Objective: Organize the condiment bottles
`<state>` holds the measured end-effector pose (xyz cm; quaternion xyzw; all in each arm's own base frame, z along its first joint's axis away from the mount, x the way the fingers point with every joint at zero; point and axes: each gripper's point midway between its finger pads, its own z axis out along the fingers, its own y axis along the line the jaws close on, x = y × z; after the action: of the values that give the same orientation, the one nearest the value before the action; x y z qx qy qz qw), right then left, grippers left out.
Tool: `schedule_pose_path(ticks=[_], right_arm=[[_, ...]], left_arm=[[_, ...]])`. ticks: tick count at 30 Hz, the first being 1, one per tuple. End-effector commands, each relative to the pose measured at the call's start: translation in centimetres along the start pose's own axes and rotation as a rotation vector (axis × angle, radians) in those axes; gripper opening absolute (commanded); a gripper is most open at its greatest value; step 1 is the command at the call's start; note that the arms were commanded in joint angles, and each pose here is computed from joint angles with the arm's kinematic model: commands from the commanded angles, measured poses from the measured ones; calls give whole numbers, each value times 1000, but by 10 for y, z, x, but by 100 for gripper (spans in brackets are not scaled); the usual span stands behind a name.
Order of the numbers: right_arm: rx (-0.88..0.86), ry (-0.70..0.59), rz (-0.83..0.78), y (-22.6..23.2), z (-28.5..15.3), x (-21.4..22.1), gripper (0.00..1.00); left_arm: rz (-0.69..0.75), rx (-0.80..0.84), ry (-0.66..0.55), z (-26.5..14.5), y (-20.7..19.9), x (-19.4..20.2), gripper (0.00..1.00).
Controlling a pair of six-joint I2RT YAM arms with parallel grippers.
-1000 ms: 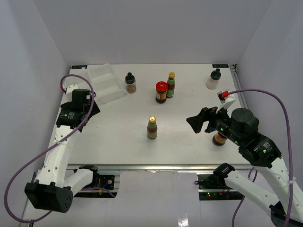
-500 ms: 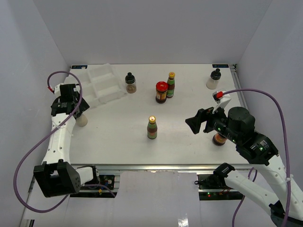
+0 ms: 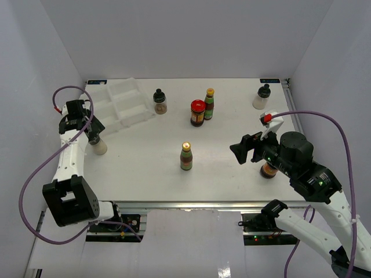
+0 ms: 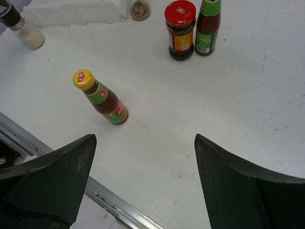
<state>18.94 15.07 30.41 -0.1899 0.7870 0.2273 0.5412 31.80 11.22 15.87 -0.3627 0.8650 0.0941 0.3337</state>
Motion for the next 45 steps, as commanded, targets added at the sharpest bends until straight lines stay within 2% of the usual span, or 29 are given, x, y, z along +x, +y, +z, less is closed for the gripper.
schedule_pose_path(ticks=[1, 17, 38, 41, 42, 43, 45], right_arm=[[-1, -55, -43, 0, -8, -17, 90], [19, -78, -63, -5, -15, -17, 90], [30, -99, -67, -9, -24, -15, 90], [37, -106, -69, -10, -26, -16, 90], [37, -103, -69, -10, -26, -16, 90], [36, -104, -70, -10, -27, -17, 90], [35, -108, -70, -9, -29, -19, 90]], left_arm=[[-6, 65, -12, 3, -14, -12, 91], [7, 25, 33, 30, -13, -4, 88], [15, -5, 34, 41, -8, 3, 83], [11, -7, 35, 44, -7, 5, 72], [11, -5, 38, 44, -7, 6, 71], [13, -2, 42, 45, -8, 7, 64], [15, 0, 49, 44, -8, 8, 44]])
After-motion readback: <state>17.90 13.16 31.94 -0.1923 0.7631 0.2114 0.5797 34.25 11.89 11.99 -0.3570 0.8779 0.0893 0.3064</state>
